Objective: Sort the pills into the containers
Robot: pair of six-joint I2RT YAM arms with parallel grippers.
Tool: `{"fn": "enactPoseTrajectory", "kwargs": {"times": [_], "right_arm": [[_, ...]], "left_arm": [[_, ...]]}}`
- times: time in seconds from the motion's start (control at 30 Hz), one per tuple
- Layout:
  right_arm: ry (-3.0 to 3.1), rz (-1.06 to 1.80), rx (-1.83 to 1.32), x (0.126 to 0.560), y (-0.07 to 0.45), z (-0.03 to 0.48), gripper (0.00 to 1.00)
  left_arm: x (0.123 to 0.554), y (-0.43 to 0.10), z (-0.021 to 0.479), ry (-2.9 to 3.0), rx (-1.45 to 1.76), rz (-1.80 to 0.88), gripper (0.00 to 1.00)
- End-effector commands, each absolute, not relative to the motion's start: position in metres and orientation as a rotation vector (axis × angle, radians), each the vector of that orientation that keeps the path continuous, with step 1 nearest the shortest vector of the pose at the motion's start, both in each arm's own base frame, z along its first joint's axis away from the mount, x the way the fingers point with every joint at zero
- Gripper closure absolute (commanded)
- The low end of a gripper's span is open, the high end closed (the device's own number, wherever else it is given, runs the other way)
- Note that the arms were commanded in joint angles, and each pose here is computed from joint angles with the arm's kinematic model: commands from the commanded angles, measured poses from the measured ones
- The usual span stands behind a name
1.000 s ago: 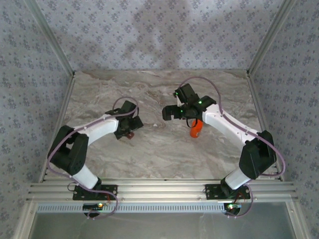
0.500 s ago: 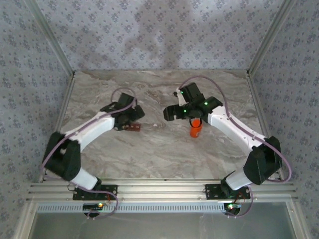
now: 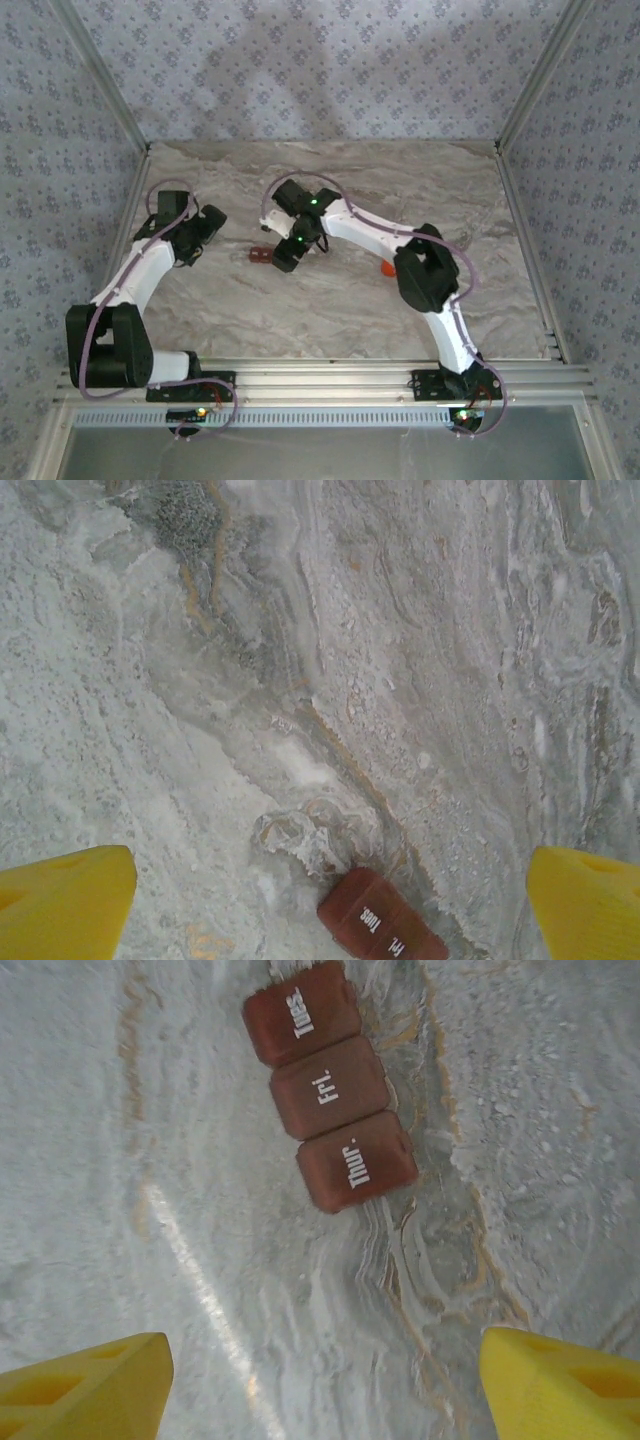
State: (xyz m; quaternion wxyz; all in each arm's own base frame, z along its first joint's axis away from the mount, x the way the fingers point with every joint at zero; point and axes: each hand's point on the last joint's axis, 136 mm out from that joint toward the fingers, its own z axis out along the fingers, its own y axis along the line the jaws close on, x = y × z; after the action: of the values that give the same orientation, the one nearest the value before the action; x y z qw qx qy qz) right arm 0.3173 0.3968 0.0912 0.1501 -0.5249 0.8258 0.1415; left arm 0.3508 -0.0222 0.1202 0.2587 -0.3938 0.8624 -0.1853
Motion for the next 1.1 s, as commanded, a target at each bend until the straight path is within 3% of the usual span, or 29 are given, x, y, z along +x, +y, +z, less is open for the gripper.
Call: {"fn": "enactPoseTrajectory", "kwargs": {"times": [0.0, 0.53, 0.83, 1.07], "right_arm": [[2.336, 0.364, -1.634, 0.323, 0.405, 0.083, 0.18], [2.351, 0.426, -1.700, 0.330, 0.441, 0.040, 0.21], [2.363, 0.412, -1.721, 0.327, 0.437, 0.030, 0.33], [2.363, 0.407, -1.725, 0.327, 0.437, 0.024, 0.34]], "left_arm": [[0.356, -0.022, 0.114, 2.342, -1.059, -0.602, 0.00], [0.369, -0.012, 0.100, 2.319, -1.139, -0.713, 0.00], [0.372, -0.010, 0.101, 2.310, -1.150, -0.729, 0.00], [0.370, -0.011, 0.099, 2.309, -1.161, -0.731, 0.00]]}}
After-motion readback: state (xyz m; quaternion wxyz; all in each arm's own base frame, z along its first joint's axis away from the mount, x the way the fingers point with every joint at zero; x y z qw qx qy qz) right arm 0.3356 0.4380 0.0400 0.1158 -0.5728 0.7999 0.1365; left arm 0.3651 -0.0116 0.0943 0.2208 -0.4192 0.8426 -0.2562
